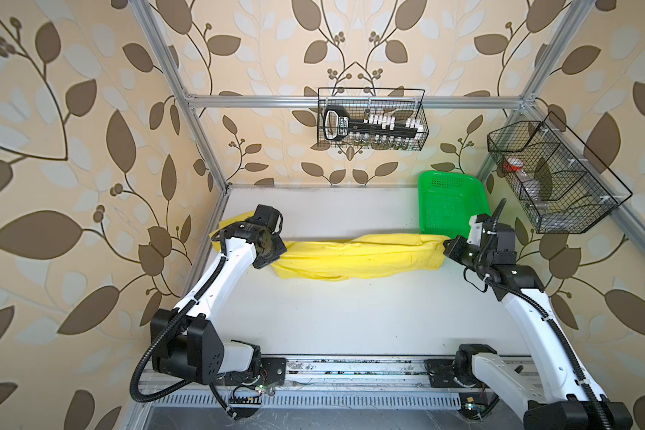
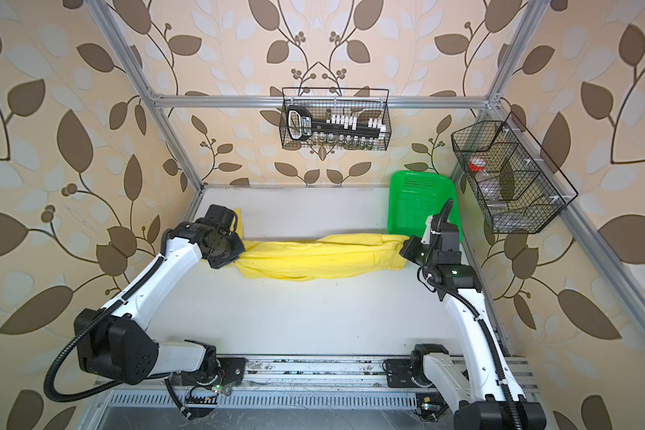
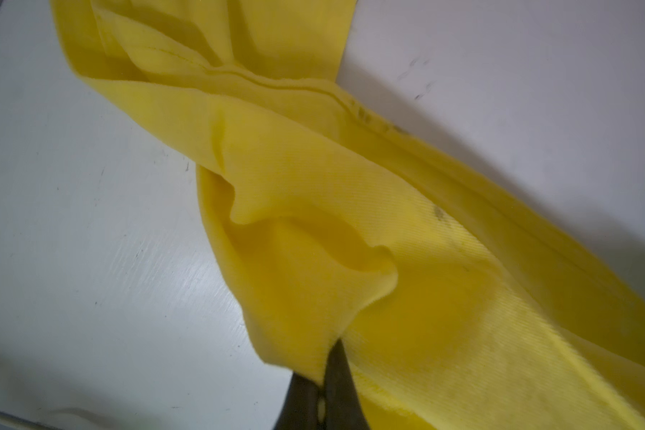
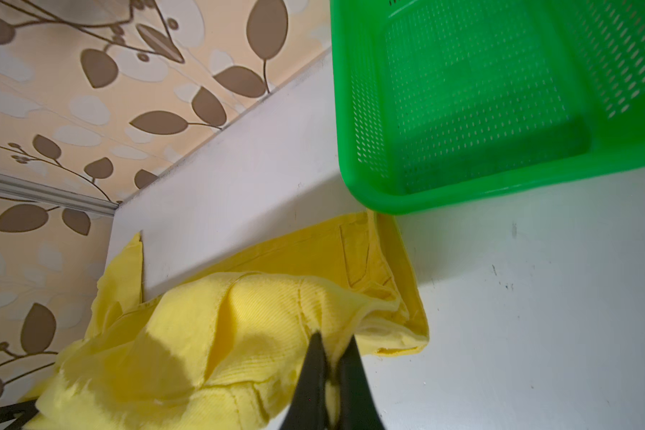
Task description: Fold and stack the trousers
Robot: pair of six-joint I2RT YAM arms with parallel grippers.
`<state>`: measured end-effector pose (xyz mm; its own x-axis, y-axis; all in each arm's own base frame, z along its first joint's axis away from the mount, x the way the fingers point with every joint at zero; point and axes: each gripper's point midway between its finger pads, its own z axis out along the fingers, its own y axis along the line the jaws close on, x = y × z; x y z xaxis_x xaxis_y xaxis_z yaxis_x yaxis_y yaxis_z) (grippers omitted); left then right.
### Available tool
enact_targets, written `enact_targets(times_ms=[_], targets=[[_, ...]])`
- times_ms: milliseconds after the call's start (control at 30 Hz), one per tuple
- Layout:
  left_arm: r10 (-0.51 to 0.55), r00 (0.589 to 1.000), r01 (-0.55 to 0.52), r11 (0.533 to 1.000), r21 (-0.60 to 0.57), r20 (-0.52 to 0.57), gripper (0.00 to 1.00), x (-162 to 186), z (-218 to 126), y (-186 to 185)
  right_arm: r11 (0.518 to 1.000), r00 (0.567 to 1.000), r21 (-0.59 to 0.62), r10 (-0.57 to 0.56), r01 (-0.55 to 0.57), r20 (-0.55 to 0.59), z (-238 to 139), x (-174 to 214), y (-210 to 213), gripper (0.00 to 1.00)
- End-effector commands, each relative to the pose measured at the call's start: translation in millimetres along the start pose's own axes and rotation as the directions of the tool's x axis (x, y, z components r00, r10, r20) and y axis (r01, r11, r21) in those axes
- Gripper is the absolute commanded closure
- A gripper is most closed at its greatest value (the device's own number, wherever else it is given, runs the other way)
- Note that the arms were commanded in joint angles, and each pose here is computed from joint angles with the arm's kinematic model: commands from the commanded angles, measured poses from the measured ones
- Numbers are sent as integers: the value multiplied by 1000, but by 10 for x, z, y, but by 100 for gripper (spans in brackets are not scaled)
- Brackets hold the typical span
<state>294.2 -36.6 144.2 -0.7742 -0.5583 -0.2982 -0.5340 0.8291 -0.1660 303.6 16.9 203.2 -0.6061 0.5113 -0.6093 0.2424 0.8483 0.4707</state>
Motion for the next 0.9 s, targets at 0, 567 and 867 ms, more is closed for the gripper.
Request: enact_targets(times_ms=[0, 567, 867], targets=[[-23, 1000, 23, 998, -59, 6, 100, 3, 159, 130, 999, 998, -15, 38, -38, -47, 134, 212, -46, 100], [36, 999, -38, 996, -75, -24, 46, 107, -30, 236, 999, 982, 45, 22, -14, -185, -55, 837, -335, 100], [-20, 1000, 20, 1000, -9, 3, 23, -113, -10, -46, 962, 982, 256, 130, -93, -135, -136, 921, -843, 100]])
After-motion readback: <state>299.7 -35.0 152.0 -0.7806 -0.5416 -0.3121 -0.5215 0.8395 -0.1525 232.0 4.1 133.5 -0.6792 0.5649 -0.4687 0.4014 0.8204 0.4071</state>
